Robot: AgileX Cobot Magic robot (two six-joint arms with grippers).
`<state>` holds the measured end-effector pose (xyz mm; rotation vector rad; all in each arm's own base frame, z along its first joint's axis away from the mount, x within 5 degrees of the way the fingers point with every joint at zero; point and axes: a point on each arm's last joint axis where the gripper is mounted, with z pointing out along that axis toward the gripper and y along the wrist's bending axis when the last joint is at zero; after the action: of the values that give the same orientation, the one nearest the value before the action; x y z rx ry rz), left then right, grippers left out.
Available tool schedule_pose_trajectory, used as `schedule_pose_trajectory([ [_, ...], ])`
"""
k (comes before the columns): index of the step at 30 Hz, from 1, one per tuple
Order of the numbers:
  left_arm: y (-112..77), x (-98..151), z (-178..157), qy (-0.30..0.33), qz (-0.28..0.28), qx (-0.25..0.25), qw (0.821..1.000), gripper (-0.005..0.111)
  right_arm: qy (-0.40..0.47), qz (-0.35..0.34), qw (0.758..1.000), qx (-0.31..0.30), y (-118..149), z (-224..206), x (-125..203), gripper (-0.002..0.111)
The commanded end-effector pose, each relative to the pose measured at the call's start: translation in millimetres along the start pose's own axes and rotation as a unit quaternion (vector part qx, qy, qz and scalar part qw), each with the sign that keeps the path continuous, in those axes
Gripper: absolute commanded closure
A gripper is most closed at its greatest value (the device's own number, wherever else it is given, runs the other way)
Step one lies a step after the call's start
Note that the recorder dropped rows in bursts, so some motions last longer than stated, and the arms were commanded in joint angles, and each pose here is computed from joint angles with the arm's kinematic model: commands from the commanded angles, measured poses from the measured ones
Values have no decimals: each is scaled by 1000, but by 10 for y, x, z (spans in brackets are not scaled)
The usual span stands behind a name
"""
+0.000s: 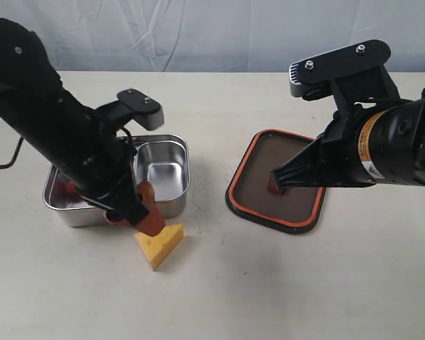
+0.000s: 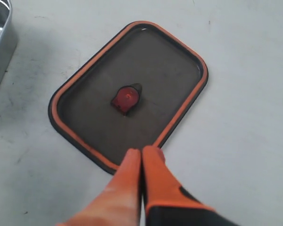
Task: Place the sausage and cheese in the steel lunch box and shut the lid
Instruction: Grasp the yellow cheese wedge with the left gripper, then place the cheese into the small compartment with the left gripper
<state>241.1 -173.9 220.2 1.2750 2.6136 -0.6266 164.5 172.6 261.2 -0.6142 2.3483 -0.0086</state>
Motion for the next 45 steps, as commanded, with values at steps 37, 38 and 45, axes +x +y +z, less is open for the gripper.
schedule_pose_trajectory([
  [37,88,-37,907,94,42,-60,993,88,-7,-7,1000,7,-26,-24,-16,108],
  [38,83,-31,907,97,40,-58,993,95,-7,-7,1000,7,-26,-24,-16,108],
  [45,29,-5,874,111,30,-38,993,107,-6,-7,1000,9,-29,-24,-13,108],
])
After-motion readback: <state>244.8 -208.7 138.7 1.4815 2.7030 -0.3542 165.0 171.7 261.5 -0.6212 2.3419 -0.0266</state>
